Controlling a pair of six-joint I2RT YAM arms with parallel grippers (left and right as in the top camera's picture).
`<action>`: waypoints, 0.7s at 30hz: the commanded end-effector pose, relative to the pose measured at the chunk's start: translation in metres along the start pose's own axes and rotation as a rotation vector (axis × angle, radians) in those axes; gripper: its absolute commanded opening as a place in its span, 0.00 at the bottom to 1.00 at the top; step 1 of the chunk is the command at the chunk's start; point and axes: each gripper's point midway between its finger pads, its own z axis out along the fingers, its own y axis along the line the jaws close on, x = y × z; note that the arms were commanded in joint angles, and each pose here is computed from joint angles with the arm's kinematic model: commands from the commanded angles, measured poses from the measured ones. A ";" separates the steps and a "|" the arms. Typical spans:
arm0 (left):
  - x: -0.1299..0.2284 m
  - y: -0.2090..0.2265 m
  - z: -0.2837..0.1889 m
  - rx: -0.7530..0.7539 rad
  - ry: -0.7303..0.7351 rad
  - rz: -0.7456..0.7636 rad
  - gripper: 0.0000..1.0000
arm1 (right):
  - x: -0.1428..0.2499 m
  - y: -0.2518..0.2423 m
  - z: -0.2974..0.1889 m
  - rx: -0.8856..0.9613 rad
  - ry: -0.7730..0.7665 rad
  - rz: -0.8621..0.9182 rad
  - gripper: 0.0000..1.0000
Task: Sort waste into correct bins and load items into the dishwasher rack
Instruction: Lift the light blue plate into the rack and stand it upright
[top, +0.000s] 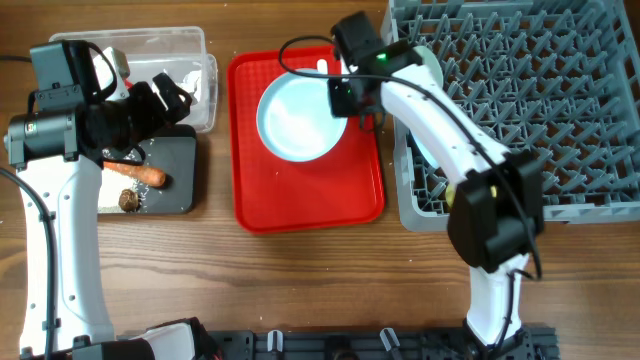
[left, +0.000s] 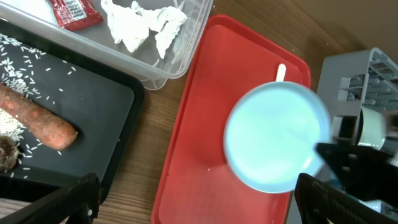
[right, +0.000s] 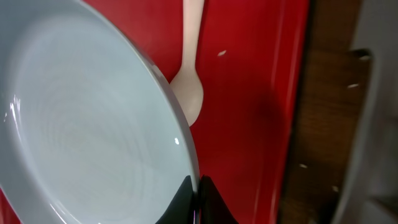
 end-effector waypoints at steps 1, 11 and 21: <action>-0.004 0.002 0.000 -0.005 -0.009 -0.012 1.00 | -0.020 -0.019 -0.052 0.070 -0.129 -0.014 0.04; -0.004 0.002 0.000 -0.005 -0.009 -0.011 1.00 | -0.050 -0.088 -0.153 0.189 -0.358 0.061 0.04; -0.004 0.002 0.000 -0.005 -0.009 -0.012 1.00 | -0.055 -0.155 -0.227 0.354 -0.509 0.122 0.04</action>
